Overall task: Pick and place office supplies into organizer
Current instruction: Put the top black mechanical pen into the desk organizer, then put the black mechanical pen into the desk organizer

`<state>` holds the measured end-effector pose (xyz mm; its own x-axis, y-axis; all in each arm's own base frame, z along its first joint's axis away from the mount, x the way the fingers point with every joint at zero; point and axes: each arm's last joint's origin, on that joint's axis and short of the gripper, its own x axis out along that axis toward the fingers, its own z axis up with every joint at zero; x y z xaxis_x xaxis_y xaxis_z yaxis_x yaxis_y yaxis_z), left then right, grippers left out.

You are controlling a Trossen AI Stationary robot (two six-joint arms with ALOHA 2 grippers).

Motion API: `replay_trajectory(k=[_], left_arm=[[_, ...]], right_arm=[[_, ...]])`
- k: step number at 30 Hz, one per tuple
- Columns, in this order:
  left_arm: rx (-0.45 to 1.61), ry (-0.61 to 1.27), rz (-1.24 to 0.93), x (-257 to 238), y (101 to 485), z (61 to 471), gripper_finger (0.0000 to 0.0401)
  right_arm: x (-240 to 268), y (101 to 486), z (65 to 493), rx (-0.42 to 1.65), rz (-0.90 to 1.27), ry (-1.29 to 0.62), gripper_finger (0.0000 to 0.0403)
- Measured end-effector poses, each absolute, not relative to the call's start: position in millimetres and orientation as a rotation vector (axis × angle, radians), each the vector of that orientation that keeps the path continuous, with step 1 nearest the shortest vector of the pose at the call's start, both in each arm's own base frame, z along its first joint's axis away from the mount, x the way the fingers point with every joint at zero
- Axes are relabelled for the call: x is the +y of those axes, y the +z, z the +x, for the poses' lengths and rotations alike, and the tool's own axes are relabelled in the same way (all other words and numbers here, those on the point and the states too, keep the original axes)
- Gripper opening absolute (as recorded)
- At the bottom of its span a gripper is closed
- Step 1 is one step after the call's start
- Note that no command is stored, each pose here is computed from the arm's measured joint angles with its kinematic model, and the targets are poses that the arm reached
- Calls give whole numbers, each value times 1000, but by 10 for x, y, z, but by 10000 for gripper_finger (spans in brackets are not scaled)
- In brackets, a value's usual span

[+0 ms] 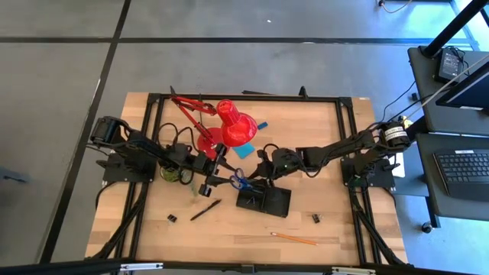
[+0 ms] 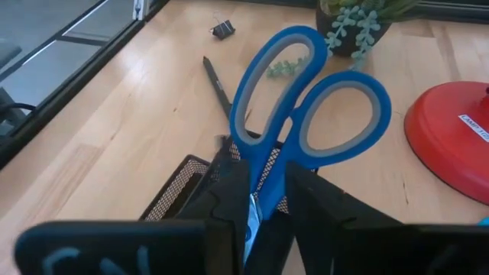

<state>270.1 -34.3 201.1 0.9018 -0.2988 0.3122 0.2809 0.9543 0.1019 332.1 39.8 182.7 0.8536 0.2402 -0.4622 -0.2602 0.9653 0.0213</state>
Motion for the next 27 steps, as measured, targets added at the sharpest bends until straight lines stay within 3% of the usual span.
replay_trajectory(k=[7,14,18,27], left_arm=[[-313,-301,54,-344,1993,2707,151],[-300,-301,54,-344,1982,2711,152],[-266,-302,52,-345,1950,2720,150],[-116,-148,59,-347,1862,2787,151]], right_arm=[[398,1828,3320,480,-48,265,119],[385,1871,3287,488,-75,251,196],[346,2122,3166,454,-57,223,225],[274,2573,2723,481,-86,168,236]])
